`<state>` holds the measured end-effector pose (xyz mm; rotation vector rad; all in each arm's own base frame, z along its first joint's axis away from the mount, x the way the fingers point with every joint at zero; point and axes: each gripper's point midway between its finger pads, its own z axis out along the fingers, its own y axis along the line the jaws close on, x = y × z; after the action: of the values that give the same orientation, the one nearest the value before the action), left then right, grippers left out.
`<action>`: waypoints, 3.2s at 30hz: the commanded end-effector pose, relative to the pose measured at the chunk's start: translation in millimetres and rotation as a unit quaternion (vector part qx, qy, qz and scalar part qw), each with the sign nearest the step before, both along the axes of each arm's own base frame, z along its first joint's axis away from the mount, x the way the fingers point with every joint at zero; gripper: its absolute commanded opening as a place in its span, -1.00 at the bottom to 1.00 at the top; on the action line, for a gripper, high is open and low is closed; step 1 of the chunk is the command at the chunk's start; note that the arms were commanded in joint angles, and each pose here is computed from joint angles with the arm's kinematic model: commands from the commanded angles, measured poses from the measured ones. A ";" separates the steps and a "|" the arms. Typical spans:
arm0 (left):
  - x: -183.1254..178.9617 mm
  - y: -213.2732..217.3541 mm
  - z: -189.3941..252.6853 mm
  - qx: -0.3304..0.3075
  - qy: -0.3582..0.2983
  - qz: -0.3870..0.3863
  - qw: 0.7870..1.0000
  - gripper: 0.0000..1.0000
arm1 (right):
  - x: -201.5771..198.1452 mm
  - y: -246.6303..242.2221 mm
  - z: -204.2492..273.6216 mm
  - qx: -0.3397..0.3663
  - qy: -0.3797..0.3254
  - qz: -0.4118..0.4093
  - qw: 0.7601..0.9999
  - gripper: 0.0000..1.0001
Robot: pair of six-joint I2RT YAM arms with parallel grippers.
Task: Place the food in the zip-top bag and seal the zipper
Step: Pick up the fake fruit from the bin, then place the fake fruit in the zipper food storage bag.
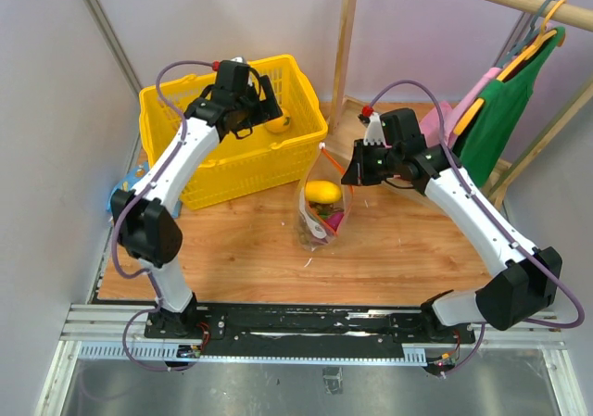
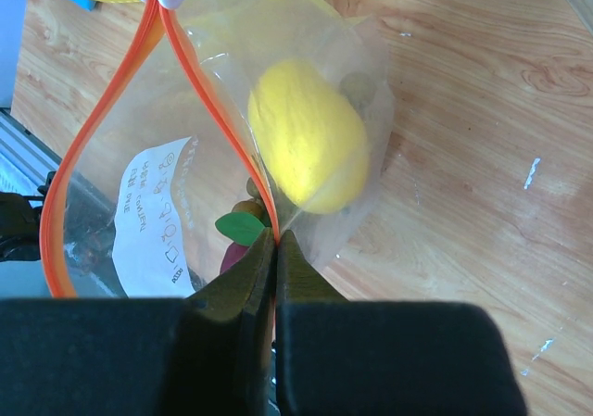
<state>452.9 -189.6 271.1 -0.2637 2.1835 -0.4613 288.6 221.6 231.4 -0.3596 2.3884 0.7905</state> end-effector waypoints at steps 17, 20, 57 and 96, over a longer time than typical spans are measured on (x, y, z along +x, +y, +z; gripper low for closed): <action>141.0 8.1 -98.7 -0.043 0.009 0.073 0.996 0.99 | 4.7 0.5 -5.2 0.001 -0.011 0.012 1.000 -0.99; 151.2 6.4 -114.8 -0.048 0.007 0.078 0.996 0.99 | 4.3 0.4 -7.2 0.000 -0.010 0.014 1.000 -0.99; 159.3 -10.0 -173.1 -0.057 -0.019 -0.004 0.998 -0.38 | 3.9 -0.7 -15.2 -0.008 -0.004 0.017 1.000 -0.99; -33.7 -25.4 69.2 -0.020 -0.111 -0.148 0.982 -0.60 | 5.1 0.1 9.4 -0.047 -0.029 -0.018 0.998 -0.99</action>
<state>453.5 -195.8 330.9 -0.0070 1.9850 -0.6238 291.3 218.2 227.0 -0.3809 2.3992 0.6622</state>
